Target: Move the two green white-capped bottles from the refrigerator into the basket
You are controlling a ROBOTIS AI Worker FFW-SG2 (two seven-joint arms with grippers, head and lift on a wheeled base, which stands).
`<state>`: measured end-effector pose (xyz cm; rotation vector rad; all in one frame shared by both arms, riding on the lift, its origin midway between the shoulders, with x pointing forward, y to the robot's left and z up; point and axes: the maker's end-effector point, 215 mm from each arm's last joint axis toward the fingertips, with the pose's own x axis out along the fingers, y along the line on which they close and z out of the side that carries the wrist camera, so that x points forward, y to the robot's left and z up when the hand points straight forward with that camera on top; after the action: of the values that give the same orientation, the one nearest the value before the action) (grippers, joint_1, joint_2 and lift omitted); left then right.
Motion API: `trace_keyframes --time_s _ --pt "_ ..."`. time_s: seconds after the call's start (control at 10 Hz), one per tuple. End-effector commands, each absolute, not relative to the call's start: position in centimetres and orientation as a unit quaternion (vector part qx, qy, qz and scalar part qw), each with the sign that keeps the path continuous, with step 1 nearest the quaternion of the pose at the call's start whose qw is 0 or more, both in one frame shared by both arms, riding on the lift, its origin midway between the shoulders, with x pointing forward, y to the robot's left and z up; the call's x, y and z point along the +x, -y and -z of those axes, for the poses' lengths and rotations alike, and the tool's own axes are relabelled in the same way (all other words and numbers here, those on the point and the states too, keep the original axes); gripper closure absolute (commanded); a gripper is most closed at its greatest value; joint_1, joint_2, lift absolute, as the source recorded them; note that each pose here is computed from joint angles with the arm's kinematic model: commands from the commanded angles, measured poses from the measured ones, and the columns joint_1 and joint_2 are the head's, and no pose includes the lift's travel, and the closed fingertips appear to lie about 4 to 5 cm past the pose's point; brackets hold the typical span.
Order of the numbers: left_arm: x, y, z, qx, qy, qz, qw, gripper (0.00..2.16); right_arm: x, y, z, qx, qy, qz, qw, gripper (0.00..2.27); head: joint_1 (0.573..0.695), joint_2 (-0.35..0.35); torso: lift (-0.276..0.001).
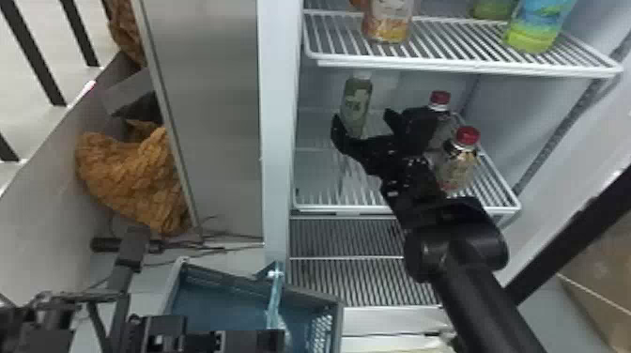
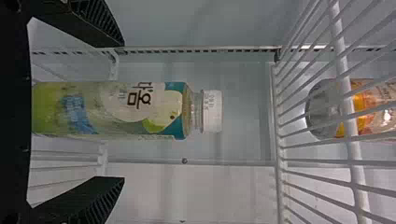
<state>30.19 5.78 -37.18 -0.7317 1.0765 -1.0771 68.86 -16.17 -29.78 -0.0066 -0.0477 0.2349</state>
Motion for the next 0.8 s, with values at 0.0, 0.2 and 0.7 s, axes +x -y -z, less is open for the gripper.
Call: trace_keyframes --time_s 0.0,0.2,0.7 --pt "30.2 -5.8 37.1 -0.325 -0.476 0.477 0.663 1.18 69.7 16.0 29.8 -0.006 0.02 -0.119 0.993 0.0 0.695 -0.116 -0.263" --pt "30.4 -5.7 37.1 -0.324 -0.476 0.478 0.663 1.18 70.8 15.6 29.8 -0.012 0.014 -0.12 0.993 0.0 0.695 -0.114 -0.263" --pt "30.4 -5.6 37.0 -0.324 -0.476 0.48 0.662 1.18 72.0 14.2 31.2 -0.005 -0.012 -0.133 0.991 0.96 0.695 -0.099 -0.263"
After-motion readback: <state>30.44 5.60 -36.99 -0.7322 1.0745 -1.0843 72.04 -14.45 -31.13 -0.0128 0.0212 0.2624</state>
